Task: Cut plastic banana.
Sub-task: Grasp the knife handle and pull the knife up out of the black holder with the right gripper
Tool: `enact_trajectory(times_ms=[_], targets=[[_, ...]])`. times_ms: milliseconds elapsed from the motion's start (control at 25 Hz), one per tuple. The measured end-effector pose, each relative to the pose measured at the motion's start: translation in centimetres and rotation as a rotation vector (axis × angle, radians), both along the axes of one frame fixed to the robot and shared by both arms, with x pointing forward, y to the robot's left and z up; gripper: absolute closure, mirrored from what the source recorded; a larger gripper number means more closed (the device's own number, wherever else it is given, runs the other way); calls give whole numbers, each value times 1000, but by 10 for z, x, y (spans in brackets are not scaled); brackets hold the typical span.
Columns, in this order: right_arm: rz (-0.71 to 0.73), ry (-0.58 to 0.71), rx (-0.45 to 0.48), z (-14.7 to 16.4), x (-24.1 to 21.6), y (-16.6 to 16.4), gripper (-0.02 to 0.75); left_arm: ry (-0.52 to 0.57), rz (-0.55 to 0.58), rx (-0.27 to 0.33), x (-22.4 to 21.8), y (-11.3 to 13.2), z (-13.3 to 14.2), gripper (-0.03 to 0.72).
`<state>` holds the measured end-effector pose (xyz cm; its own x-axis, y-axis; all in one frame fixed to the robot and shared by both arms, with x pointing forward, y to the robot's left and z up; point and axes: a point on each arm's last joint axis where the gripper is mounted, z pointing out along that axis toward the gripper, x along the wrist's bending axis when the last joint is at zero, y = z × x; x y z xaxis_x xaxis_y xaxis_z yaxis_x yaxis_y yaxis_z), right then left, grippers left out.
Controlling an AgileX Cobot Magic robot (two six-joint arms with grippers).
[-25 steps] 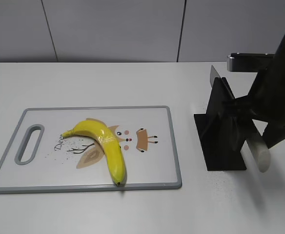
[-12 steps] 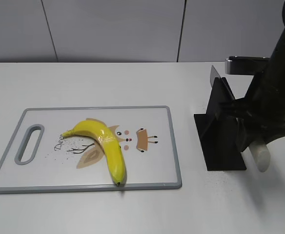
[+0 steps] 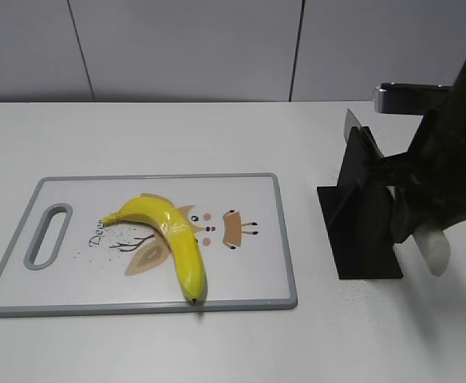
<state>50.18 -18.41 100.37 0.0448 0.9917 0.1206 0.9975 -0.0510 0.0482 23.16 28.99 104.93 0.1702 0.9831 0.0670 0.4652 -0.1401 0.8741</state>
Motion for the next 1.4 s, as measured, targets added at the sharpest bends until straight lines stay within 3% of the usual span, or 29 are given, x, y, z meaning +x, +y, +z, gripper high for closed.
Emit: enact_trajectory(times_ms=[800, 1240, 1400], targets=[[27, -243, 43, 87, 5, -2, 576, 0, 0, 1, 0, 0, 0, 150], [448, -278, -39, 89, 24, 5, 576, 19, 2, 3, 4, 0, 1, 150], [615, -288, -68, 85, 42, 12, 576, 26, 7, 2, 23, 1, 16, 134]])
